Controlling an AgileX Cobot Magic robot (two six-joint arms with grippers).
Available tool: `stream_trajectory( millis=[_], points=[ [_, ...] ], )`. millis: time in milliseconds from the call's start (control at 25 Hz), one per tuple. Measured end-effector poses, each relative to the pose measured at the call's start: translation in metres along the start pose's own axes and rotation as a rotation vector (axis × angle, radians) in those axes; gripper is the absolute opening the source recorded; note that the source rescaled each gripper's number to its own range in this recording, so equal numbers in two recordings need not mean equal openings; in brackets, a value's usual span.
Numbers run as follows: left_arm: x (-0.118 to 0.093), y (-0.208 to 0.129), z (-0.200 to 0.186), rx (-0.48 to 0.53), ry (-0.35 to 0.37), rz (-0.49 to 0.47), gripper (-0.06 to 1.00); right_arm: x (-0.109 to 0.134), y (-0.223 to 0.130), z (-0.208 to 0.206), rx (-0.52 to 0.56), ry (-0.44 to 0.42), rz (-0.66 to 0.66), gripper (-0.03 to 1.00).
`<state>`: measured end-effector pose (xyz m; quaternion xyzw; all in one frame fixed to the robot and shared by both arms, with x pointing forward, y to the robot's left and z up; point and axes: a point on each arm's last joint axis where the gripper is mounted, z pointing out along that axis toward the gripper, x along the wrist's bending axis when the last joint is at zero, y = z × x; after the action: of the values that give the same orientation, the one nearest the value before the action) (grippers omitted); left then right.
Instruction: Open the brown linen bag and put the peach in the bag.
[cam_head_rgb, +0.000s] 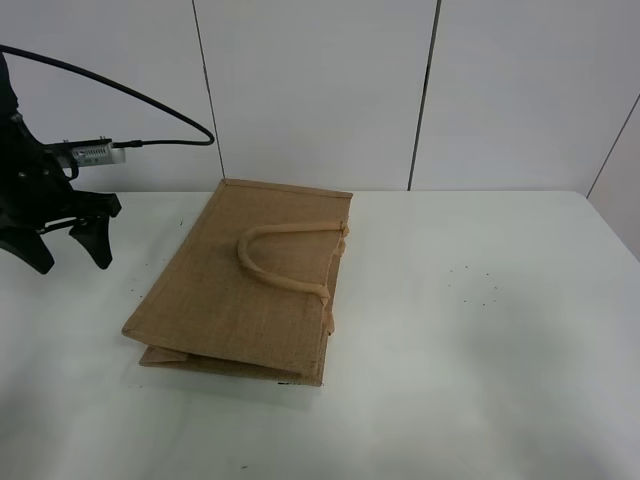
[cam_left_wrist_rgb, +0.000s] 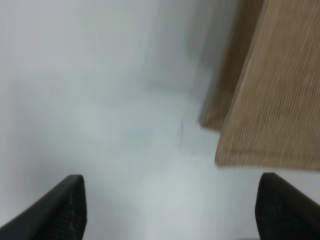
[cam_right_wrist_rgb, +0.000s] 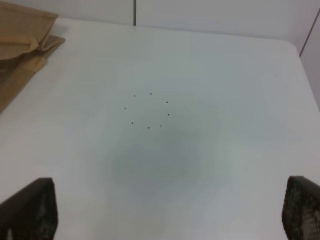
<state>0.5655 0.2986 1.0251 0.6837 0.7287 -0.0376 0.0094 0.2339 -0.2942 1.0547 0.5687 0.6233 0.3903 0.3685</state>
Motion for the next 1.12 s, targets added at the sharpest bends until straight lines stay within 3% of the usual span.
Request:
stream_trajectory(
  millis=[320,520,920,1120],
  points=[
    [0.005,-0.086,0.008,0.072,0.002,-0.004,0.99,0.0,0.0,0.0,0.0,0.0,0.0,1.0],
    [0.013,-0.152,0.006,0.012,0.048,0.013,0.99,0.0,0.0,0.0,0.0,0.0,0.0,1.0],
    [0.019,-0.247,0.006,-0.417,0.047,0.071,0.99,0.0,0.0,0.0,0.0,0.0,0.0,1.0],
    [0.018,-0.285,-0.002,-0.647,0.012,0.084,0.99,0.0,0.0,0.0,0.0,0.001,0.001,1.0]
  ],
)
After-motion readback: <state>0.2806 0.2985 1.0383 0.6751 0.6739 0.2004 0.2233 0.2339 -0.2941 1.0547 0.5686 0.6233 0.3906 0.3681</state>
